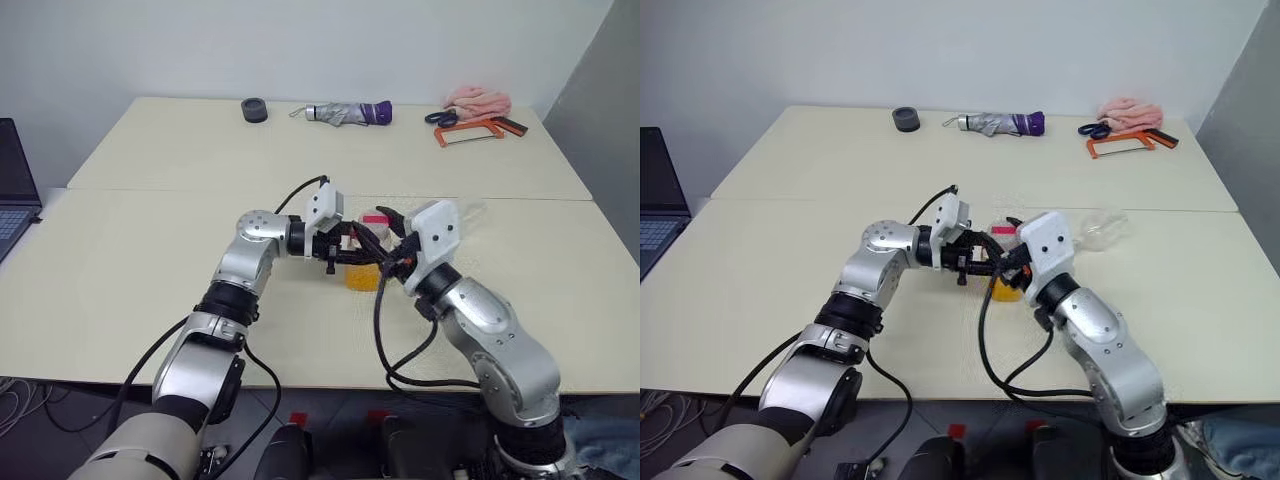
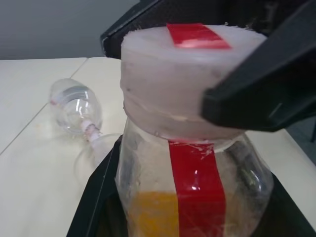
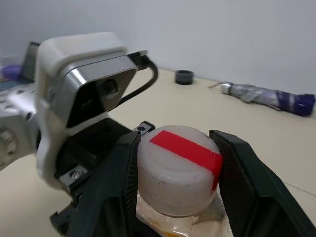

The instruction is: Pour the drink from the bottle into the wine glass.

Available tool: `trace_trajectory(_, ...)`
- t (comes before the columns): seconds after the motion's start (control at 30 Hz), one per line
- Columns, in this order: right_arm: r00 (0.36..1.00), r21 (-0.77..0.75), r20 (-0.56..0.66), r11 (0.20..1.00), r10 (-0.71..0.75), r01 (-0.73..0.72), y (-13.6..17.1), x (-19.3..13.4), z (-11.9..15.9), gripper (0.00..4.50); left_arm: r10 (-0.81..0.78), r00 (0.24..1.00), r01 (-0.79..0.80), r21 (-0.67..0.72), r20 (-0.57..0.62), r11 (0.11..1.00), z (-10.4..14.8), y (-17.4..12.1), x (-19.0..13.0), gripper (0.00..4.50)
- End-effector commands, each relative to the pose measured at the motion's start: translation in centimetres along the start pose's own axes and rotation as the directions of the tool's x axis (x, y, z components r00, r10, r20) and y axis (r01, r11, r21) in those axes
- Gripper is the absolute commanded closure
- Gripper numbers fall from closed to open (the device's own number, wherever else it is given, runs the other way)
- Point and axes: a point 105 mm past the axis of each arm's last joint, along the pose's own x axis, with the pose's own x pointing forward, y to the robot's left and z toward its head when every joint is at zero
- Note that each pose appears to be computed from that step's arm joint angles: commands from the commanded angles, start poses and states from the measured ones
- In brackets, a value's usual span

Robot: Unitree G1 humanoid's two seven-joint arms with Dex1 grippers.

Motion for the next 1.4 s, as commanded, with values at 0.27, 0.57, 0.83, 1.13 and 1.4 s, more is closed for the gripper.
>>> trace_trajectory(0.27, 0.918, 0.083, -0.037, 0.917, 0.394, -0.39, -3.5, -0.5, 1.9, 1.89, -0.034, 0.999, 0.033, 0.072, 0.011, 0.997, 2.5, 0.2, -0.6, 2.7)
trace_trajectory(0.57, 0.975, -0.055, 0.04, 0.974, 0.22, -0.218, -1.8, -3.0, 4.3, 0.2, -0.022, 1.0, 0.021, 0.069, 0.005, 0.997, 2.3, 0.3, -0.8, 2.71)
trace_trajectory(0.83, 0.988, -0.194, 0.045, 0.971, 0.15, -0.139, 0.4, -0.3, 3.9, 0.2, -0.019, 1.0, 0.019, 0.07, 0.005, 0.997, 2.3, 0.6, -0.6, 2.71)
trace_trajectory(1.13, 0.999, -0.199, 0.053, 0.98, 0.004, 0.007, -2.6, -0.1, 3.4, 0.2, -0.026, 1.0, 0.026, 0.075, 0.008, 0.997, 2.3, 0.5, -0.4, 2.71)
trace_trajectory(1.4, 0.998, -0.193, 0.005, 0.979, -0.063, 0.063, -4.1, -1.5, 2.4, 0.2, -0.025, 1.0, 0.024, 0.072, 0.003, 0.997, 2.1, 0.5, -0.5, 2.71)
